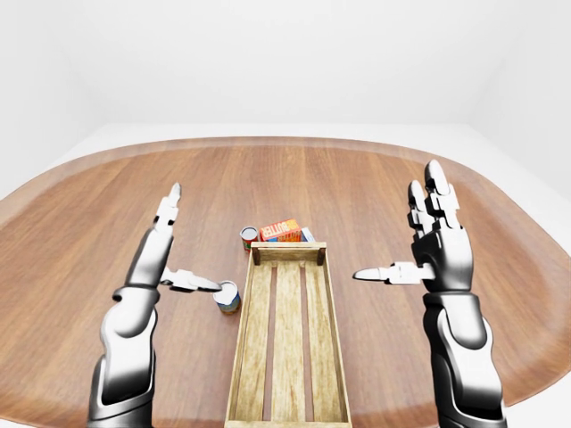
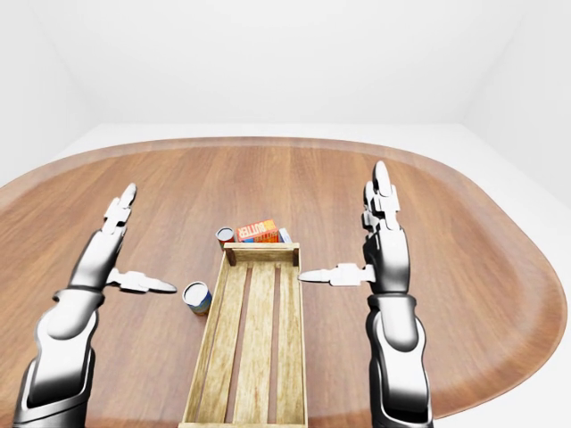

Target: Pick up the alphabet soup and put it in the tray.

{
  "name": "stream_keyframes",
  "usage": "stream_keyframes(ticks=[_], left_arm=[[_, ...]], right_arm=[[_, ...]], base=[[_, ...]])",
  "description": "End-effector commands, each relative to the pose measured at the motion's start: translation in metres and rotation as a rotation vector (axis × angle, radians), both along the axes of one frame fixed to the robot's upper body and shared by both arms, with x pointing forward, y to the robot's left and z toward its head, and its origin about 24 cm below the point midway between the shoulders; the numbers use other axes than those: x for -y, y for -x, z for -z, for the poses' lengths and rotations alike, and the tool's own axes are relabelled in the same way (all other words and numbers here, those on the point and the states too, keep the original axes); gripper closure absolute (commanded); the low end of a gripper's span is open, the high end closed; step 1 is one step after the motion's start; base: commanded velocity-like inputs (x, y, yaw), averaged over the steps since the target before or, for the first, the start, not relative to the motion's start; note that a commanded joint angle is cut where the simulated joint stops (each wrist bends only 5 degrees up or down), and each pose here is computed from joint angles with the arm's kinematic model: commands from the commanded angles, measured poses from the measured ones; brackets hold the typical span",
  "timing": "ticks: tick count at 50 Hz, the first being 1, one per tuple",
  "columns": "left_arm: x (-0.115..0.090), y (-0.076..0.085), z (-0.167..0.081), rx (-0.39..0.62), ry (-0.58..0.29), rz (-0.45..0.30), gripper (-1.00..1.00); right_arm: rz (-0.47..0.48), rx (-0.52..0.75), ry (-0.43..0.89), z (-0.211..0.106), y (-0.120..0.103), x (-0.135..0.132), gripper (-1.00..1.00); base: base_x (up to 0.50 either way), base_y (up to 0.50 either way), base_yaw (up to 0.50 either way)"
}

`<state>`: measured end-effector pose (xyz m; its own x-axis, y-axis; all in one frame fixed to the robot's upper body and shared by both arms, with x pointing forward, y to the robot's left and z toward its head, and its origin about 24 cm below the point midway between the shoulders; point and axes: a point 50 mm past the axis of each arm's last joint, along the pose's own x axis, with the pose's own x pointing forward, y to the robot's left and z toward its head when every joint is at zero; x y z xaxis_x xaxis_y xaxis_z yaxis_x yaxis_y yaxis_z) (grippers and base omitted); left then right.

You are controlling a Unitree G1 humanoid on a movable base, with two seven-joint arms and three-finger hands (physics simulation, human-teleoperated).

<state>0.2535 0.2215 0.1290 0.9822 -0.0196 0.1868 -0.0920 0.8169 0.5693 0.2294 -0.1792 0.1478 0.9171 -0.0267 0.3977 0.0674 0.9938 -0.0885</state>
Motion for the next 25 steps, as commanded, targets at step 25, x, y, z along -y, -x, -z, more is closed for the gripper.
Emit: stream_keyframes(ticks=[25], left_arm=[[-0.034, -0.011, 0.085, -0.635, -0.785, -0.012, -1.00]], right_arm=[[-0.024, 0.048, -0.018, -0.010, 0.000, -0.003, -1.00]], base=[[0.00, 0.00, 0.00]])
